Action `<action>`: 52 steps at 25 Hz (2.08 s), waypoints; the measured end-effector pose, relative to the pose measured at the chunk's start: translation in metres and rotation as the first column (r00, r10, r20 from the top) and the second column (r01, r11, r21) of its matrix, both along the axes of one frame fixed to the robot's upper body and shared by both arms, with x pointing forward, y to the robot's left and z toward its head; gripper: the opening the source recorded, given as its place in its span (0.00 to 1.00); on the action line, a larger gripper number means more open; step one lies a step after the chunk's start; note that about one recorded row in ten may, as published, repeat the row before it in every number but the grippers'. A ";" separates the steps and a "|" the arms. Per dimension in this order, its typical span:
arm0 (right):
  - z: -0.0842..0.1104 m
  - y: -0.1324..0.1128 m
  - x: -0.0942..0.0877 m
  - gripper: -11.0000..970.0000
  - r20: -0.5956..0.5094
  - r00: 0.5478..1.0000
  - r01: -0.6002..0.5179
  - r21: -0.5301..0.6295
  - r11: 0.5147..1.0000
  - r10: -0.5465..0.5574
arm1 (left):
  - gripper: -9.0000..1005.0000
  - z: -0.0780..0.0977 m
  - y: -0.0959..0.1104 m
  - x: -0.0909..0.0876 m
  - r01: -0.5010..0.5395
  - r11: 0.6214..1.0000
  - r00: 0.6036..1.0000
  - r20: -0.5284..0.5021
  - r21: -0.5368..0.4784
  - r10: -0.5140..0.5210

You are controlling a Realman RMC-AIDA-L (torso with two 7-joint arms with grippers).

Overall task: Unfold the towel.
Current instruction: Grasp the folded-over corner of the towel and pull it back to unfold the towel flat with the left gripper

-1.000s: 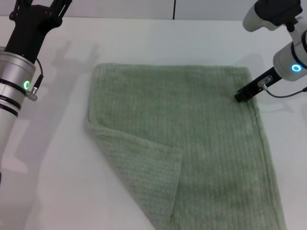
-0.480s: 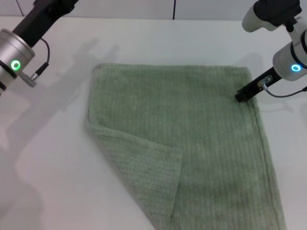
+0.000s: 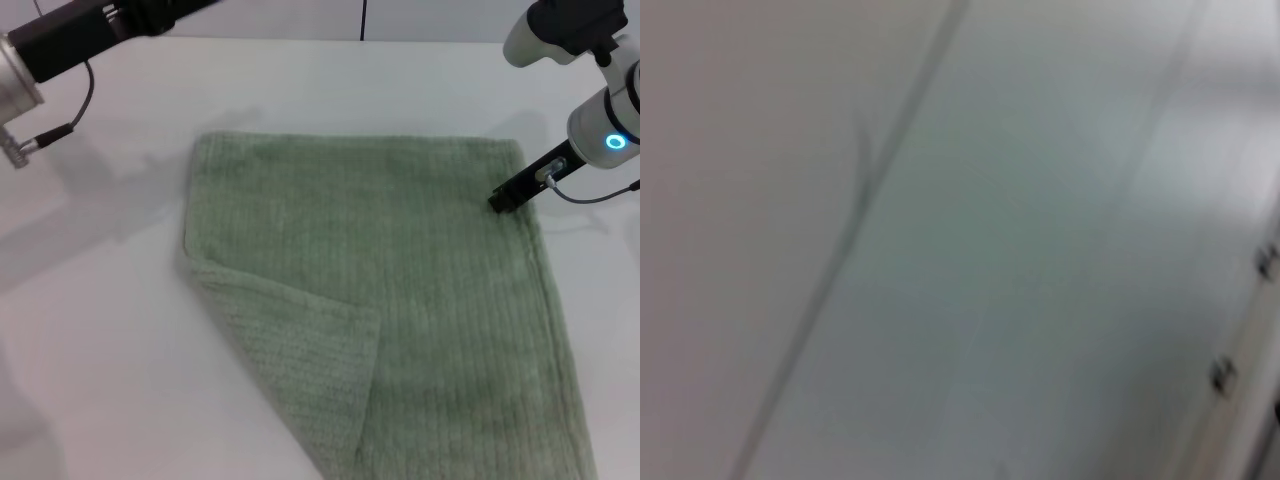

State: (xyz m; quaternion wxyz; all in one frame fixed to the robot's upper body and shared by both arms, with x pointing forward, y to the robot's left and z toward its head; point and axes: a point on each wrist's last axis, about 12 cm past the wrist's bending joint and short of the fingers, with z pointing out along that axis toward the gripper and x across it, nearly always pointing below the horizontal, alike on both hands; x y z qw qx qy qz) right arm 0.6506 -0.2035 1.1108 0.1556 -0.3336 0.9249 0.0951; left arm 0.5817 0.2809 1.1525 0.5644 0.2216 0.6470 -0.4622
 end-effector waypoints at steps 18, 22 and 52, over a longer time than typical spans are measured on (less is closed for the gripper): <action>0.000 0.000 0.000 0.01 0.000 1.000 0.001 0.000 1.000 -0.001 | 0.86 -0.011 -0.043 -0.021 0.312 0.877 0.947 -0.047 0.365 -0.318; 0.000 -0.001 0.000 0.01 0.001 1.000 0.002 -0.001 1.000 -0.002 | 0.86 -0.014 -0.051 -0.022 0.346 0.856 0.935 -0.061 0.384 -0.351; 0.002 0.000 0.001 0.01 0.002 1.000 -0.005 -0.002 1.000 0.005 | 0.86 -0.063 -0.121 -0.029 0.454 0.604 0.873 -0.192 0.655 -0.448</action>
